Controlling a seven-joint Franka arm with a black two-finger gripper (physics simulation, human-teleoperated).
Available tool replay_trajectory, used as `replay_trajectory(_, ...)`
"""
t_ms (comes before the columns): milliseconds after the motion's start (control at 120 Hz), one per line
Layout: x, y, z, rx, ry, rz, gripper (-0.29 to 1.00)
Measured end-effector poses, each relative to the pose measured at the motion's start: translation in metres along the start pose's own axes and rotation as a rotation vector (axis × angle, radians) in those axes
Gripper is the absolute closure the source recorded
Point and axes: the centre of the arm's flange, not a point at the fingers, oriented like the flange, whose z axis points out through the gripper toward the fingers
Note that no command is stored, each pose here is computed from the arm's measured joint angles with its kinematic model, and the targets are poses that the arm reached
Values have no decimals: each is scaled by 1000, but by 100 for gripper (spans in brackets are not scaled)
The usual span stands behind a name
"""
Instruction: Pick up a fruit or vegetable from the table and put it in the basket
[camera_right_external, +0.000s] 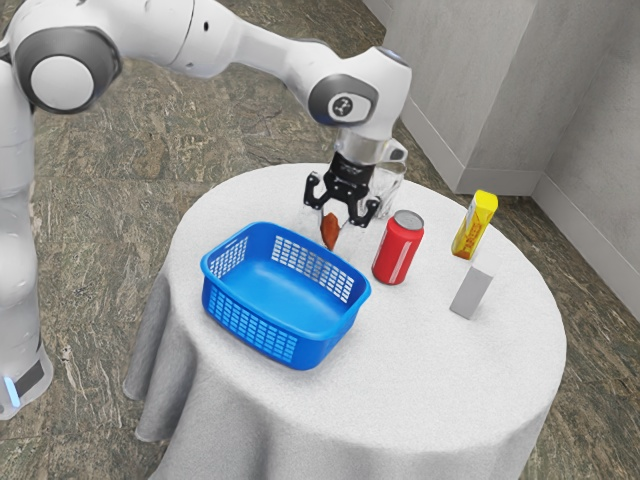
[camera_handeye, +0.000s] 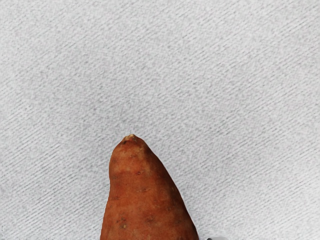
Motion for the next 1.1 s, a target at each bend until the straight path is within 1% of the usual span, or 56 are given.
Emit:
replay_trajectory(233,-7,-3,-43,-15,39,10,49)
replay_trajectory(400,-29,-18,-74,-26,65,20,49)
replay_trajectory(517,-52,-25,-88,-25,80,40,49)
replay_trajectory(642,-78,-18,-82,6,71,81,49)
replay_trajectory(742,-84,-18,-76,26,59,89,49)
replay_trajectory(967,-92,-23,-76,41,57,90,49)
replay_trajectory(1100,-107,-17,-73,50,58,117,49)
